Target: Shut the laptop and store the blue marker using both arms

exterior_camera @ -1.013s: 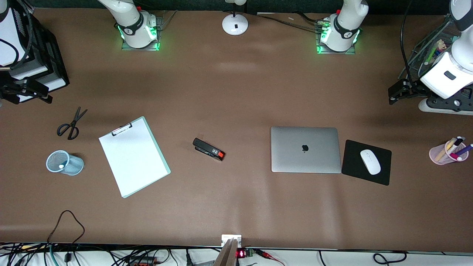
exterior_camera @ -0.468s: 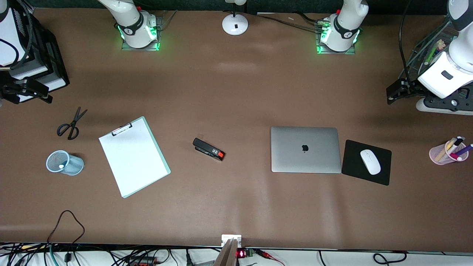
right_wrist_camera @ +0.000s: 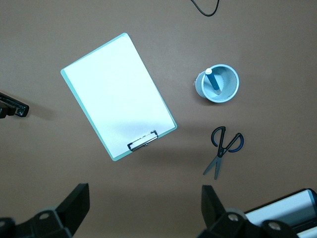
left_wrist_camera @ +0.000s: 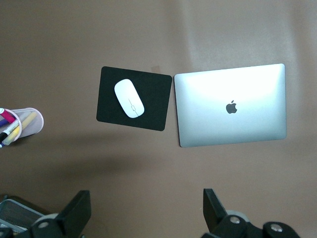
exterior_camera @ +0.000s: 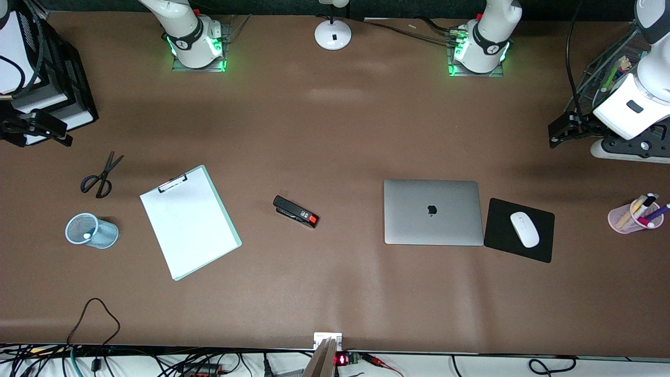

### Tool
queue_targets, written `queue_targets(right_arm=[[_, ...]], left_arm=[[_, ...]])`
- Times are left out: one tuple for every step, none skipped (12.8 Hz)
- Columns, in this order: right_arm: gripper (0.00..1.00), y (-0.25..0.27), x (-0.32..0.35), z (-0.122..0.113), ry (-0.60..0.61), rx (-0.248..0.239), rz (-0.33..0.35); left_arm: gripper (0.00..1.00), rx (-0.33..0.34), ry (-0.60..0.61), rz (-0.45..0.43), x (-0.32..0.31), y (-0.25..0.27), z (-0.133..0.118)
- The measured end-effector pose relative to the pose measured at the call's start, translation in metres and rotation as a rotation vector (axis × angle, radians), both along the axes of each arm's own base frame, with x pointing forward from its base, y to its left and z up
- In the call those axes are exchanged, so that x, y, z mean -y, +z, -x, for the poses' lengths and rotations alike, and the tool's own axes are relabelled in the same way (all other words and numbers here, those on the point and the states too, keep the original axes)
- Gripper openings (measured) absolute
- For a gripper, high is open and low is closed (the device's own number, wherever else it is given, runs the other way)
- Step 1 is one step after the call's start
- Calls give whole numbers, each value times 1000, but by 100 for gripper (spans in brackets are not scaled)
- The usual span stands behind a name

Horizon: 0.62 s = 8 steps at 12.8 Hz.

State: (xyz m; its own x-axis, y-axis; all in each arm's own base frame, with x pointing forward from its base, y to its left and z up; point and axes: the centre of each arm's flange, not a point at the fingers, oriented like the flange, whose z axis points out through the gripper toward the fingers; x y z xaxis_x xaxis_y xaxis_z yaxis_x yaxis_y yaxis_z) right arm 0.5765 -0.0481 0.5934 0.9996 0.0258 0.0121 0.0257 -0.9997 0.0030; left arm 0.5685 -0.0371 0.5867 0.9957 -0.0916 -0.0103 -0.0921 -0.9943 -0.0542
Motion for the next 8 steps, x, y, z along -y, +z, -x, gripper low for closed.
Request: queue_targets(right_arm=[[100, 0, 0, 0, 0, 0, 0], [100, 0, 0, 0, 0, -1, 0], [100, 0, 0, 0, 0, -2, 0], [100, 0, 0, 0, -1, -2, 0], [100, 0, 0, 0, -1, -2, 0], [100, 0, -1, 0, 0, -2, 0], [100, 0, -1, 0, 0, -2, 0], [100, 0, -2, 0, 0, -3, 0]], left_arm=[[100, 0, 0, 0, 0, 0, 0], [100, 0, 0, 0, 0, 0, 0], [100, 0, 0, 0, 0, 0, 0], [100, 0, 0, 0, 0, 0, 0], [100, 0, 0, 0, 0, 0, 0], [100, 0, 0, 0, 0, 0, 0], [100, 0, 0, 0, 0, 0, 0], [100, 0, 0, 0, 0, 0, 0]])
